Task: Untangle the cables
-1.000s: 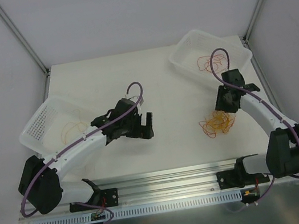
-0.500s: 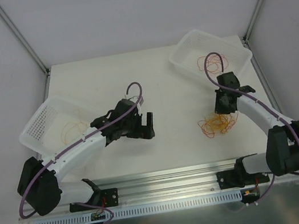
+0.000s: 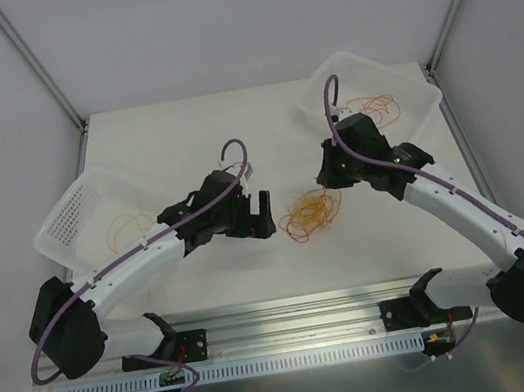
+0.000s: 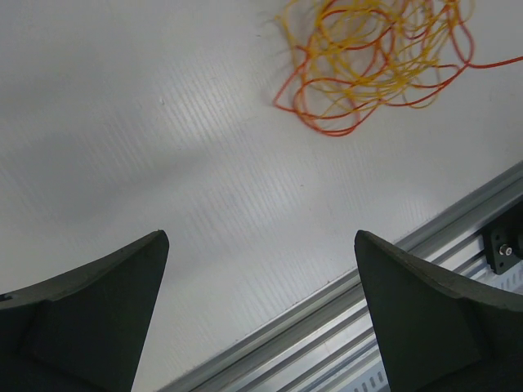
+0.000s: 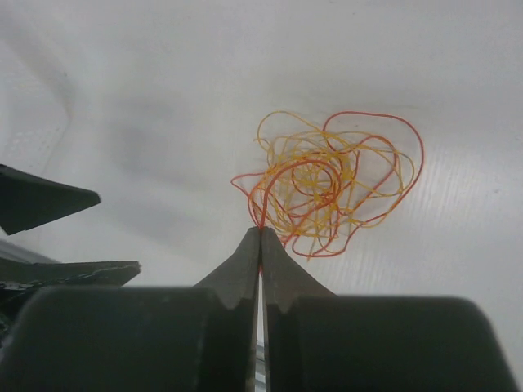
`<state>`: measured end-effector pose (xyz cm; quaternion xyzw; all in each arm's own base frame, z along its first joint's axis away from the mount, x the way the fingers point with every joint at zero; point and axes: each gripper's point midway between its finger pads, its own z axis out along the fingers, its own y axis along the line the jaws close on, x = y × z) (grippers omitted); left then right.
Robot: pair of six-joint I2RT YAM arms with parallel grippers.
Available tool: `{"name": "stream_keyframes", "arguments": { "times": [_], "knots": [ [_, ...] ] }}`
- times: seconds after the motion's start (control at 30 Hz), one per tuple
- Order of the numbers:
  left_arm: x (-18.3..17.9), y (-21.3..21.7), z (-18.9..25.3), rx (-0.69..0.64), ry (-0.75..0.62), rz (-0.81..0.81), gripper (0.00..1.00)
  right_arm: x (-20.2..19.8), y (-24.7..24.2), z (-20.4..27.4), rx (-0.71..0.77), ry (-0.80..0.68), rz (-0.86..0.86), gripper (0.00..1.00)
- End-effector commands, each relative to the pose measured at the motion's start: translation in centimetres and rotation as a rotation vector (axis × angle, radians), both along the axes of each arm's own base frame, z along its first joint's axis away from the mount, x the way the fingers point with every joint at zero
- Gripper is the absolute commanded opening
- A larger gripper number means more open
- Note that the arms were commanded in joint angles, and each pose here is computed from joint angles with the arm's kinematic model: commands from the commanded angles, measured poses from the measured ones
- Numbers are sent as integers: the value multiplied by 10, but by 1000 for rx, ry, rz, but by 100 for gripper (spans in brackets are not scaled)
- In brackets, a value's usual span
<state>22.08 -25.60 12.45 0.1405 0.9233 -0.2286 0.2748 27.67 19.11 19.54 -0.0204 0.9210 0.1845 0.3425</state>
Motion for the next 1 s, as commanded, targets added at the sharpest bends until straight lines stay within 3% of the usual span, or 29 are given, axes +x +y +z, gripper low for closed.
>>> {"name": "stream_keyframes", "arguments": {
  "times": [0.0,0.47,0.7,0.83,0.93,0.97],
  "knots": [
    [7,-19,27,-100,-64,-8,99,-7,26,37,110,-66,36,1],
    [35,-59,-3,-195,-43,34,94,-24,60,61,212,-104,131,0],
    [52,-86,-38,-166,36,72,84,-28,59,64,212,-114,129,1],
    [67,-87,-65,-111,59,153,74,-33,62,65,211,-111,143,1],
    [72,-81,-88,-57,72,203,58,-39,60,71,212,-114,152,1],
    [74,-76,-92,-35,63,221,44,-35,54,73,195,-132,123,1]
  ]
}}
